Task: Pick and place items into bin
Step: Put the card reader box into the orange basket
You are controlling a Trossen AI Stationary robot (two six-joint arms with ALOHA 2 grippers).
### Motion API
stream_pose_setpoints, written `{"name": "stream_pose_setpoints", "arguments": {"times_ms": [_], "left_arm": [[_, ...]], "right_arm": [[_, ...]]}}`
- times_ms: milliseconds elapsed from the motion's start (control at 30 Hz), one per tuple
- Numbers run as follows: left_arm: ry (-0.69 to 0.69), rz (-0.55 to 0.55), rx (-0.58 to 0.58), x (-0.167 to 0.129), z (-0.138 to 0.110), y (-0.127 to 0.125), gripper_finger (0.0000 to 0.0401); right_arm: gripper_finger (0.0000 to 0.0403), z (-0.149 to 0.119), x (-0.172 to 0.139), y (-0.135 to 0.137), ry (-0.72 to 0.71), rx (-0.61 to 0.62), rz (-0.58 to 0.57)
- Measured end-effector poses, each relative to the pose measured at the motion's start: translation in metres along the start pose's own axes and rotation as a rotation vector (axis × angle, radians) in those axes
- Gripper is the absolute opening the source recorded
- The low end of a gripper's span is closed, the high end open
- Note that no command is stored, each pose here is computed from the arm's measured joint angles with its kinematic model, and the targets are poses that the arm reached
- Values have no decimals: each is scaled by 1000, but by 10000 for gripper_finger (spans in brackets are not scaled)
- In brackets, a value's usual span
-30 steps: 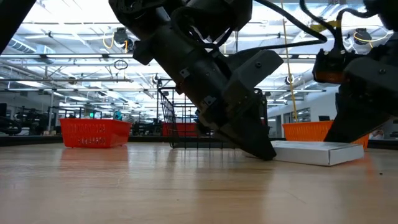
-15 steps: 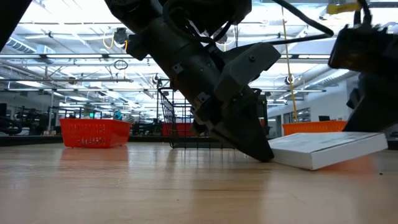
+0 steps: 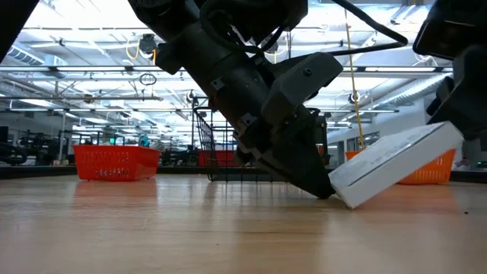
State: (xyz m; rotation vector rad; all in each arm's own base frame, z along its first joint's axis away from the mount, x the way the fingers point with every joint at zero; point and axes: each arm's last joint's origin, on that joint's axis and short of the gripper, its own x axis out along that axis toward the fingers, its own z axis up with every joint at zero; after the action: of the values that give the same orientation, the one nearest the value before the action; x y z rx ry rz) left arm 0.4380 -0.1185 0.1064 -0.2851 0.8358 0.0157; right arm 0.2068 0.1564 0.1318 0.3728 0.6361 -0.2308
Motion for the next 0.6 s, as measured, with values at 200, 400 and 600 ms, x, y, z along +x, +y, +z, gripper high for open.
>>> {"name": "stream_pose_setpoints", "arguments": {"times_ms": [200,400,600], "left_arm": [[1,-3,-15,0,0,0,19],[1,-7,-14,0,-2,-4,6],[-1,-8,-25,0,-3,-5,20]], "right_arm": [[0,0,0,-1,-17,-18,-21],[0,0,0,-1,-24,-17,-18],[0,5,1,4,-73,-15,20]]}}
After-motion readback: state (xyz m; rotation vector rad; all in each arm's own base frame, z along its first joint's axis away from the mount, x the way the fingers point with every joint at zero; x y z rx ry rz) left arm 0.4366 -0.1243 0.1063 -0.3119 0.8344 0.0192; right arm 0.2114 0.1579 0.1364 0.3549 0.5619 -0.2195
